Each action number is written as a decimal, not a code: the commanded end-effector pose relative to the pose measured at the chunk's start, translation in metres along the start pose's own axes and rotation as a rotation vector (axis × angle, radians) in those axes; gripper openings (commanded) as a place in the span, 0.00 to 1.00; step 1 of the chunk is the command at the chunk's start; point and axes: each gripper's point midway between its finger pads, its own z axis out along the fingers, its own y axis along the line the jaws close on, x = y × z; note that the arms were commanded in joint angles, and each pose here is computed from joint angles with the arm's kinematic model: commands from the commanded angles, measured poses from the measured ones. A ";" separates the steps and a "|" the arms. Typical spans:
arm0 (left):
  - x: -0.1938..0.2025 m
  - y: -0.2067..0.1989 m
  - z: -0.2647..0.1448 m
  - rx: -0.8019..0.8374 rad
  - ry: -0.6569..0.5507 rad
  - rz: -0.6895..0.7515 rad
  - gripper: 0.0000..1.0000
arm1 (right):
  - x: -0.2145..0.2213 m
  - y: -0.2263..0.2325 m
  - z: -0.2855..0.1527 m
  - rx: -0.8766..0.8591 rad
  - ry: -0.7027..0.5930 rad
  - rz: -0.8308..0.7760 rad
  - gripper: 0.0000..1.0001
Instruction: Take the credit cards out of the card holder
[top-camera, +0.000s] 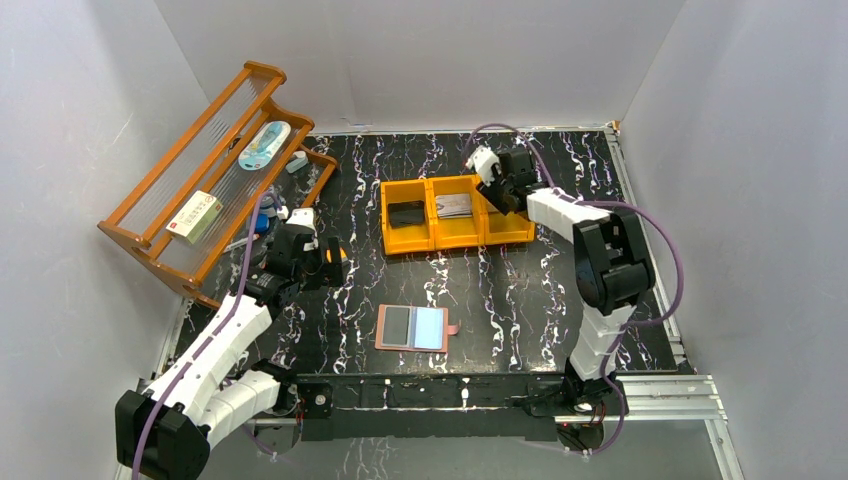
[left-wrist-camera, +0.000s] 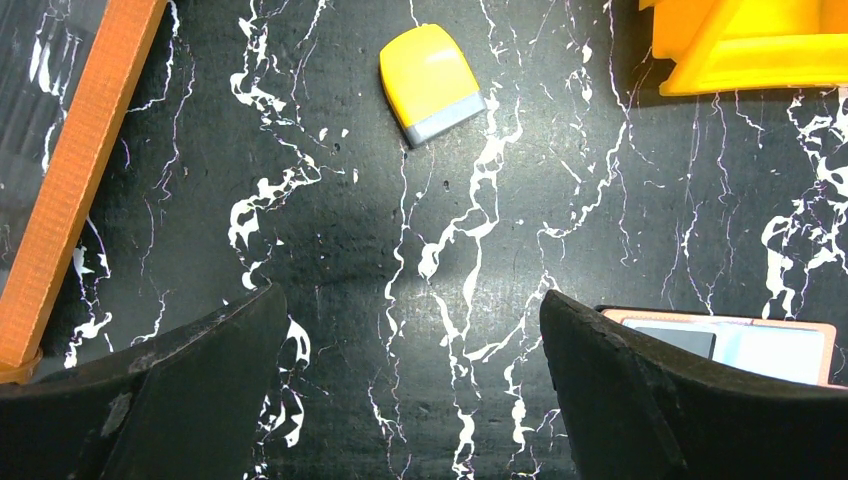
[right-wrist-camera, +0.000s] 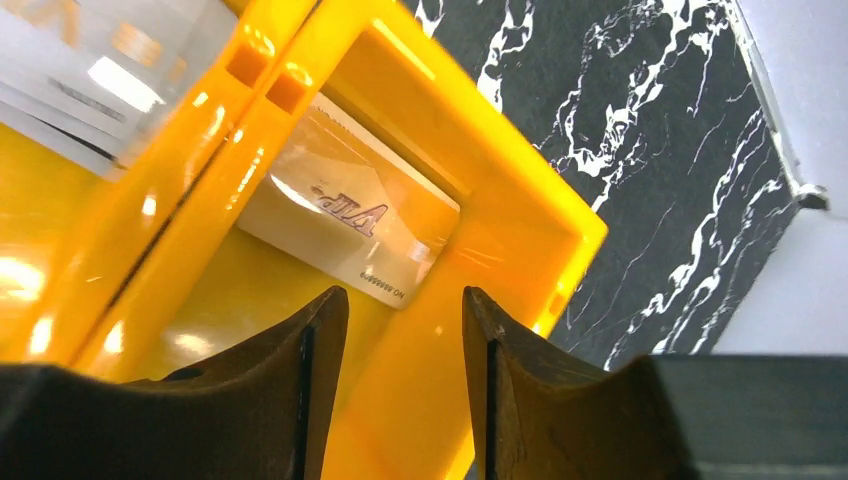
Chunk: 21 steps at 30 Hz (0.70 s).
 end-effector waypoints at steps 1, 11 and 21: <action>-0.015 -0.004 -0.009 0.017 -0.035 -0.004 0.98 | -0.066 -0.026 -0.061 0.036 -0.223 0.392 0.57; -0.016 -0.016 -0.014 0.095 -0.044 0.003 0.98 | -0.042 0.031 -0.128 -0.129 -0.122 1.244 0.79; -0.016 -0.014 -0.014 0.087 -0.040 -0.002 0.99 | -0.045 0.140 -0.173 -0.358 0.060 1.385 0.68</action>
